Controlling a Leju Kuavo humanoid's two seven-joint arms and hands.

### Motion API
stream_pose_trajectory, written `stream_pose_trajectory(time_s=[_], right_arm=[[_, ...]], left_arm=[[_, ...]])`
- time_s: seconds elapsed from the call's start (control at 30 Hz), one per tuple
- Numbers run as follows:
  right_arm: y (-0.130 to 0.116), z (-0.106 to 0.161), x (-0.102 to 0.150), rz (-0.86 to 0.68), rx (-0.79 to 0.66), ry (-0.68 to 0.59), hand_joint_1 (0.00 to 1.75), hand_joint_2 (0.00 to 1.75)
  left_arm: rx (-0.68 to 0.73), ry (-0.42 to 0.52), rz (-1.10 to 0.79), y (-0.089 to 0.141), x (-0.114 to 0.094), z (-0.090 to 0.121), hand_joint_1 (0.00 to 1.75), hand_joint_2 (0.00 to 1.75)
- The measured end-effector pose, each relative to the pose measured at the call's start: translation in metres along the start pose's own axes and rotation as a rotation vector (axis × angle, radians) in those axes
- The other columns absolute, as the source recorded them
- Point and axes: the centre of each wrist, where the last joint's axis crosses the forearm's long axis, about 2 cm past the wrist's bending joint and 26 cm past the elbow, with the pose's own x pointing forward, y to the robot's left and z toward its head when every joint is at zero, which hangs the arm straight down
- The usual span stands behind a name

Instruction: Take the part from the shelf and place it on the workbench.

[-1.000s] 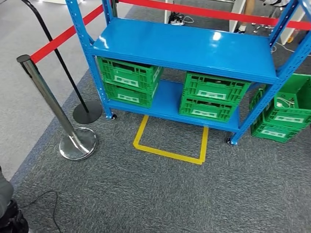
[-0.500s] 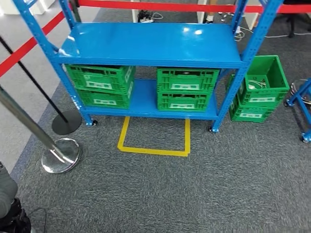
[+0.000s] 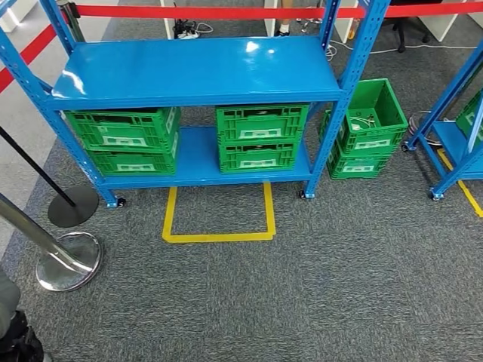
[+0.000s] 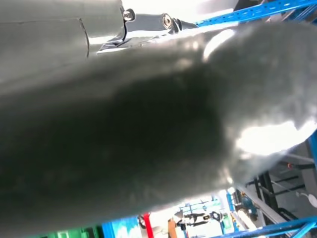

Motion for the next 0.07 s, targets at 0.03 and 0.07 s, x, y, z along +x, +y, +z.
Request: stream_pose_trajectory(time_s=[0.03,0.07], right_arm=[[0.0003,-0.0001,0.0005,0.000,0.000,-0.001,0.00,0.00],[0.0005,-0.0002,0.0008,0.000,0.000,-0.002,0.00,0.00]], left_arm=[[0.000,0.000,0.000,0.0000,0.0000,0.0000,0.00,0.00],[0.000,0.000,0.000,0.0000,0.0000,0.0000,0.00,0.00]])
